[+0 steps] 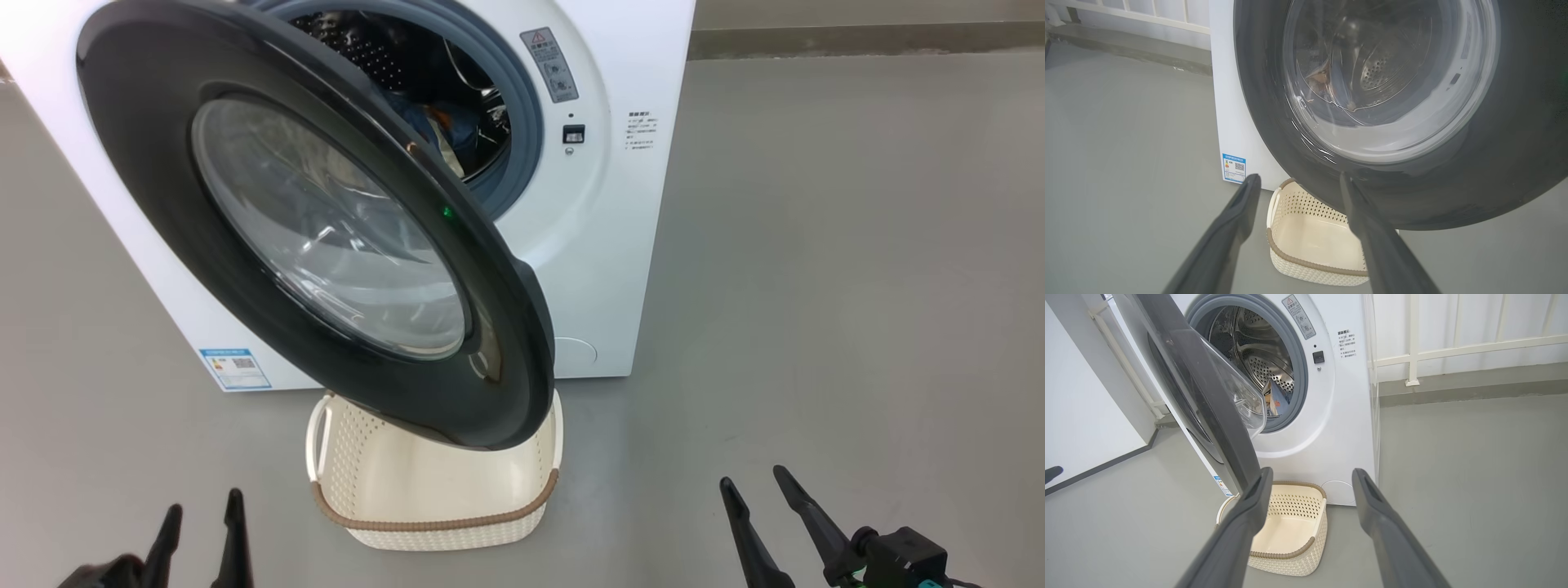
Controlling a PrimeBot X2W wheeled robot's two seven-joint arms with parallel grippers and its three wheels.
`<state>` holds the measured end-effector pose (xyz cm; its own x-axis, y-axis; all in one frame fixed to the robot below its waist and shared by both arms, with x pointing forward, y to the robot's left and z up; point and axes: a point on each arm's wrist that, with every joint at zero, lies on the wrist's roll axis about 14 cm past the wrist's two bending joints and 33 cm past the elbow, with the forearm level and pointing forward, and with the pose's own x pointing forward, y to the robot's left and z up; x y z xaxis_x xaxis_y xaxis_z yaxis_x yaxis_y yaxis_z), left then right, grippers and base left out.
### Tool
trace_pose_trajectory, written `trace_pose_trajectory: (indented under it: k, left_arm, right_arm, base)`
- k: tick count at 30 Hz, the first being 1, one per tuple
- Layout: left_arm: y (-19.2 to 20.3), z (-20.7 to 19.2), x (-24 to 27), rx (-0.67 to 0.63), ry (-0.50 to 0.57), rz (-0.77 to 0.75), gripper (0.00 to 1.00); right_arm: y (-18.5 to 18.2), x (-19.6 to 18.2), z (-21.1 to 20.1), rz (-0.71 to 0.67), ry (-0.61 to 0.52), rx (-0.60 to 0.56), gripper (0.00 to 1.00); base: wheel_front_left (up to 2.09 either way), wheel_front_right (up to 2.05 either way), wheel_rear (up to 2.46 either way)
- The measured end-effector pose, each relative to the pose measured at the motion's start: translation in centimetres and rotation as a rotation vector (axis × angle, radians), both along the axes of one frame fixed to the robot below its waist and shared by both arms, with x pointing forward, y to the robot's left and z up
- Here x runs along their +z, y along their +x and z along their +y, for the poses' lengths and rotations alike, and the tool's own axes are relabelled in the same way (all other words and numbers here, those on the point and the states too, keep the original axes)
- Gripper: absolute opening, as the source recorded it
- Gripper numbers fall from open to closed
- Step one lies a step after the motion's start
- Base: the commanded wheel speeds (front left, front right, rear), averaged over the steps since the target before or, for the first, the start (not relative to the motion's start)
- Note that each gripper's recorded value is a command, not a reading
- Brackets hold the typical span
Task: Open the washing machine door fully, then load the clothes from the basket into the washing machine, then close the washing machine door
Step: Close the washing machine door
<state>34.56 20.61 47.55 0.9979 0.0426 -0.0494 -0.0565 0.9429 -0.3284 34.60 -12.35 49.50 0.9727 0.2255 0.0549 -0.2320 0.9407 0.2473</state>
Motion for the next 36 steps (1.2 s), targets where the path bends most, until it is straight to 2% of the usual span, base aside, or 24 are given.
trace_pose_trajectory:
  k: [13, 31, 32, 34, 36]
  left_arm:
    - [-2.8, 1.8, -1.0, 0.086, 0.076, 0.017, 1.0]
    - [-3.8, 2.5, -1.2, 0.111, 0.076, 0.012, 1.0]
    - [-3.8, 2.5, -1.3, 0.113, 0.073, 0.013, 1.0]
    - [-3.9, 2.5, -1.3, 0.113, 0.067, 0.012, 1.0]
    - [-3.9, 2.5, -1.3, 0.115, 0.069, 0.013, 1.0]
  right_arm:
    - [0.1, 0.3, -1.3, -0.011, 0.001, -0.043, 1.0]
    - [0.2, 0.6, -1.9, -0.02, -0.002, -0.065, 0.99]
    - [0.2, 0.6, -1.9, -0.019, -0.003, -0.065, 0.73]
    - [0.2, 0.5, -1.9, -0.017, -0.005, -0.066, 0.0]
    - [0.2, 0.5, -1.9, -0.017, -0.004, -0.066, 0.0]
  base:
    - [0.0, 0.0, 0.0]
    - [0.0, 0.0, 0.0]
    - [0.0, 0.0, 0.0]
    - [0.0, 0.0, 0.0]
    - [0.0, 0.0, 0.0]
